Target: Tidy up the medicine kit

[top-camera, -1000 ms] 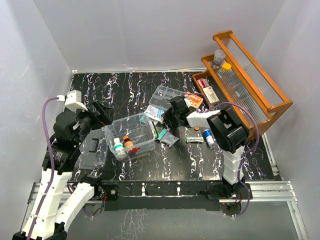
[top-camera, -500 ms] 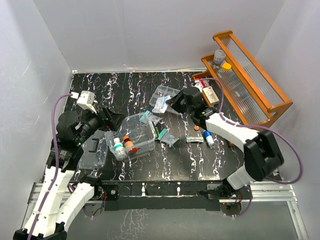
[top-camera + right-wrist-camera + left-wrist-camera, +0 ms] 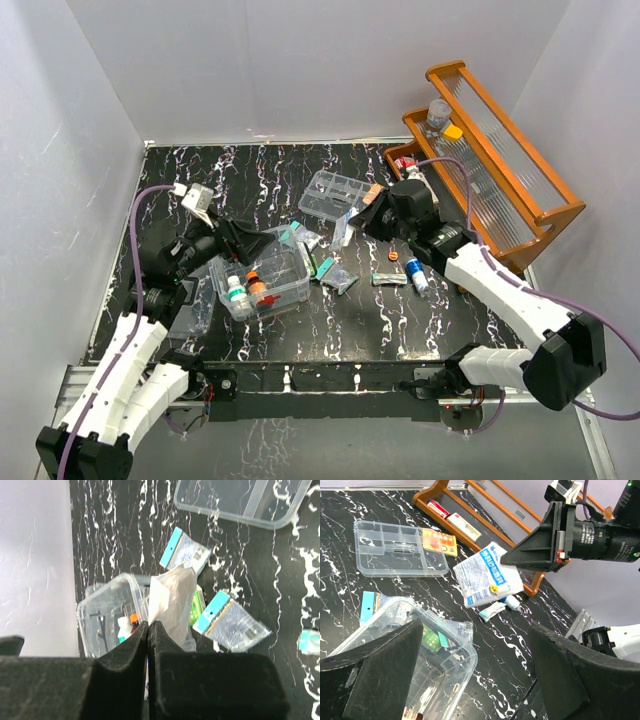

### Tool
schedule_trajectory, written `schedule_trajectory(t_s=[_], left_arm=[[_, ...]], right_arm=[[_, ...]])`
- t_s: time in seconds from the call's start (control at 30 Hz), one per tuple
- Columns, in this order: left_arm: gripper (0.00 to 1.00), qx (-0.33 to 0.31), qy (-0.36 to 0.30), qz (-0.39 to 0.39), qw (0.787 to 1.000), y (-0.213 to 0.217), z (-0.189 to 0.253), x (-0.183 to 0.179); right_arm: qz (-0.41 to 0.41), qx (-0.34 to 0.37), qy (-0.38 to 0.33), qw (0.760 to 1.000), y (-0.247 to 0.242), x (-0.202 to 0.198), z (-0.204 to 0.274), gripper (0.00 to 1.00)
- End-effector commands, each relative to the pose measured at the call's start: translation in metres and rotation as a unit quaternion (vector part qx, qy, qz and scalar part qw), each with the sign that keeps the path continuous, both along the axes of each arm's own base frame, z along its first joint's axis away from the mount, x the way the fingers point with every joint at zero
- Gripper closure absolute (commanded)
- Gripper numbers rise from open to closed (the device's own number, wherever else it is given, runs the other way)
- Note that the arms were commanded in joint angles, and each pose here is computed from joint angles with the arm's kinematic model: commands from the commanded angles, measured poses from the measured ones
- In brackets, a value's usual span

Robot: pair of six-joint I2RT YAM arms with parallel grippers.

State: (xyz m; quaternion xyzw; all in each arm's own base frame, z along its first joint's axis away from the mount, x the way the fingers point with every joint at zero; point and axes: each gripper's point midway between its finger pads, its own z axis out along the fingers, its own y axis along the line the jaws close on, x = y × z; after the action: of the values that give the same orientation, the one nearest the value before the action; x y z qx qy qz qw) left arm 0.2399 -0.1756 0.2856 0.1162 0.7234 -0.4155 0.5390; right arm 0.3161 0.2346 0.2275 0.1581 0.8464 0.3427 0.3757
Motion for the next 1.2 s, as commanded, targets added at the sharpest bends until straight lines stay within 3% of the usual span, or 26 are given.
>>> schedule_trajectory(t_s=[0.0,0.2,0.43,0.57,0.73,0.83,0.93,1.17], left_arm=[[0.15,-0.004,-0.068,-0.051,0.996,-0.017,0.016,0.0],[0.12,-0.02,-0.126,-0.074,0.989,-0.034,0.031,0.0],[0.12,0.034,-0.164,-0.119,0.979,-0.072,0.013,-0.005],[0.14,0.075,-0.198,-0.1,0.972,-0.091,0.01,0.001],[0.12,0.122,-0.276,-0.086,0.949,-0.114,0.006,-0.001],[0.13,0.177,-0.298,-0.085,0.934,-0.131,-0.006,0.001],[0.13,0.19,-0.334,-0.057,0.921,-0.134,-0.004,0.001],[0.22,0.204,-0.333,-0.068,0.918,-0.148,-0.022,0.007]], right_arm=[[0.031,0.035,0.01,0.999,0.003,-0.024,0.019,1.0],[0.054,0.097,0.029,0.993,0.015,-0.039,0.031,1.0],[-0.002,0.147,0.003,0.989,0.001,-0.04,0.069,1.0],[-0.054,0.158,0.016,0.986,-0.013,-0.039,0.074,1.0],[-0.1,0.162,0.065,0.979,-0.021,-0.038,0.064,1.0],[-0.102,0.183,0.097,0.973,-0.015,-0.042,0.063,1.0],[-0.101,0.2,0.124,0.967,-0.01,-0.045,0.064,1.0],[-0.101,0.219,0.135,0.961,-0.004,-0.043,0.073,1.0]])
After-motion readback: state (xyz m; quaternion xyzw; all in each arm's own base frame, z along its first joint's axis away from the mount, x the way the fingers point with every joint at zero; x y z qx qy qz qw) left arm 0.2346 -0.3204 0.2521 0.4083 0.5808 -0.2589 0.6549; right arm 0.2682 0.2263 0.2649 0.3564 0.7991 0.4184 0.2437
